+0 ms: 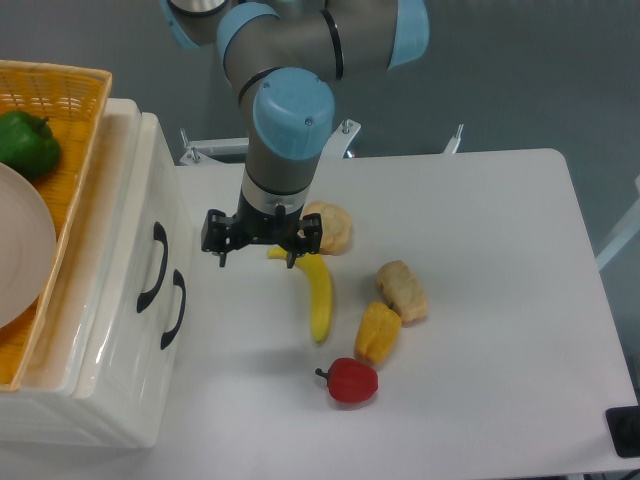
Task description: Slide the top white drawer open
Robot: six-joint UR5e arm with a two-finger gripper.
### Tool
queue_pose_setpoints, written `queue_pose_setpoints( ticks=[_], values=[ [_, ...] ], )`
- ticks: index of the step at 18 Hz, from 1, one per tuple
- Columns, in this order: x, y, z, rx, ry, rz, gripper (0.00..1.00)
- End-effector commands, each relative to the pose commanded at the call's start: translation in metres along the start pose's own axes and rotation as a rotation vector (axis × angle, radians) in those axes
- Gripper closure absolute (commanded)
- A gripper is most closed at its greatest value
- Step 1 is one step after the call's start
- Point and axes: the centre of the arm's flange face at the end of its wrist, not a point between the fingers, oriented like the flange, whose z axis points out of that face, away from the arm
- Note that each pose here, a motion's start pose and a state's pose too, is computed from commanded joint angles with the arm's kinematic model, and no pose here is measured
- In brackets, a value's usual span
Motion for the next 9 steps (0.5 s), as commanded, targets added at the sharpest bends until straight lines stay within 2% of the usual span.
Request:
queue_pose_setpoints(
  ticks=[9],
  values=[
    [0.015, -0.006, 0.007, 0.005, 0.070, -0.001, 0.00]
  ],
)
